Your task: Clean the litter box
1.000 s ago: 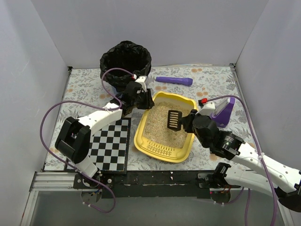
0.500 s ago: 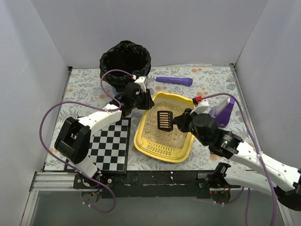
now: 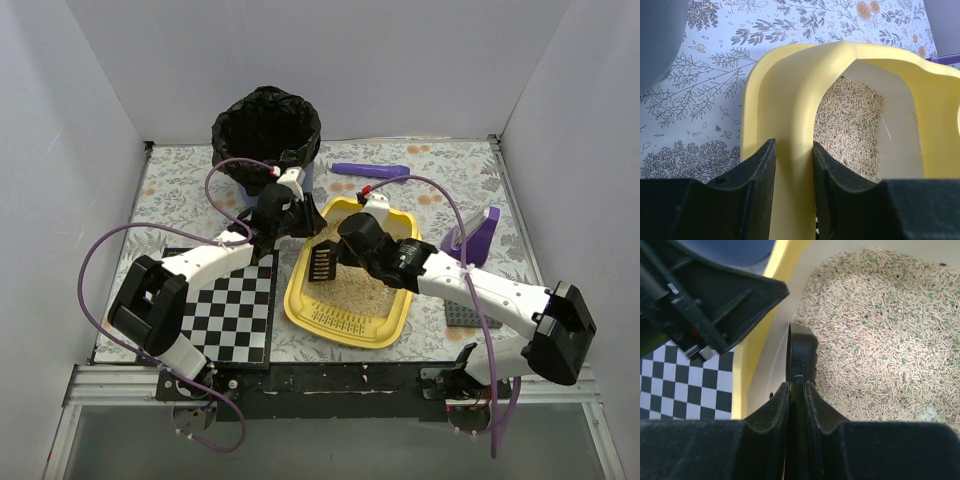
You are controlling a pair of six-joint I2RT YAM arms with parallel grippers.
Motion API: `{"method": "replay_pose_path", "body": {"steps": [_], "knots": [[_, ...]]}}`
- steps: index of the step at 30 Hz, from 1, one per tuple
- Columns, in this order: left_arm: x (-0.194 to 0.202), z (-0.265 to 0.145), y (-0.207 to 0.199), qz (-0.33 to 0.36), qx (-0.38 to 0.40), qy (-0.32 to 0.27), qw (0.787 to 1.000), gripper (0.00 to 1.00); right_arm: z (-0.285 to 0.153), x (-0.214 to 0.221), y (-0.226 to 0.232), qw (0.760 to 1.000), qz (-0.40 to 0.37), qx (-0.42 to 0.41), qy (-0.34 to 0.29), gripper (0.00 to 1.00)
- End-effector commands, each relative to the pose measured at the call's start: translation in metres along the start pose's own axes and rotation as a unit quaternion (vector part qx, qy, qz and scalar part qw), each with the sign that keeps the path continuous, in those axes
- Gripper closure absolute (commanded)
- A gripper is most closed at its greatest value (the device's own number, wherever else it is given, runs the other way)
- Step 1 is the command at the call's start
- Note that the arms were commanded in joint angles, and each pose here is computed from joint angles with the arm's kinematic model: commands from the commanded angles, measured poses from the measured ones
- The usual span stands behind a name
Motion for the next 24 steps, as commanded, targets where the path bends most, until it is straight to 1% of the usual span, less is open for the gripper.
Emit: {"method": "replay_pose_path", "body": {"steps": [1,4,6,8,11,12,13,15,18,20,24], "knots": [[0.024,-0.020,-0.001,-0.029,0.007,0.054,0.998,0.87,0.011,-0.007,-0.007,0.995,0.057,0.084,-0.005,0.99],[0.023,-0.023,-0.002,-0.029,0.009,0.048,0.998,0.87,0.014,-0.009,-0.026,0.987,0.050,0.152,0.005,0.99],[0.022,-0.025,-0.002,-0.025,0.010,0.046,0.999,0.87,0.009,-0.018,-0.039,0.983,0.037,0.182,-0.004,0.99],[0.021,-0.027,-0.003,-0.024,0.011,0.042,0.999,0.86,-0.003,-0.032,-0.049,0.978,0.031,0.204,-0.021,0.99],[0.020,-0.029,-0.003,-0.023,0.007,0.037,0.999,0.86,-0.025,-0.046,-0.054,0.979,0.028,0.199,-0.042,0.99],[0.019,-0.029,-0.003,-0.023,0.007,0.036,0.999,0.86,-0.029,-0.047,-0.053,0.982,0.029,0.184,-0.044,0.99],[0.018,-0.028,-0.003,-0.024,0.006,0.034,0.999,0.85,-0.032,-0.048,-0.048,0.987,0.028,0.152,-0.044,0.99],[0.018,-0.027,-0.003,-0.024,0.004,0.036,0.999,0.85,-0.034,-0.048,-0.033,0.996,0.027,0.071,-0.041,0.99],[0.018,-0.026,-0.003,-0.025,0.002,0.036,0.999,0.85,-0.034,-0.039,-0.008,0.999,0.015,-0.045,-0.006,0.99],[0.018,-0.026,-0.001,-0.026,-0.001,0.036,0.999,0.85,-0.031,-0.031,0.003,0.997,0.004,-0.078,0.025,0.99],[0.018,-0.026,-0.001,-0.026,-0.004,0.033,0.999,0.85,-0.021,-0.007,0.012,0.991,-0.014,-0.087,0.099,0.99]]}}
Point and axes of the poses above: each gripper's point midway between its finger pads, its own z axis out along the fingers, its own y axis along the line the jaws close on, x = y × z, the point moved 7 cm from there along -z, back along the fingers, and after that the axes turned 8 degrees about -z, right-handed, at the moved point
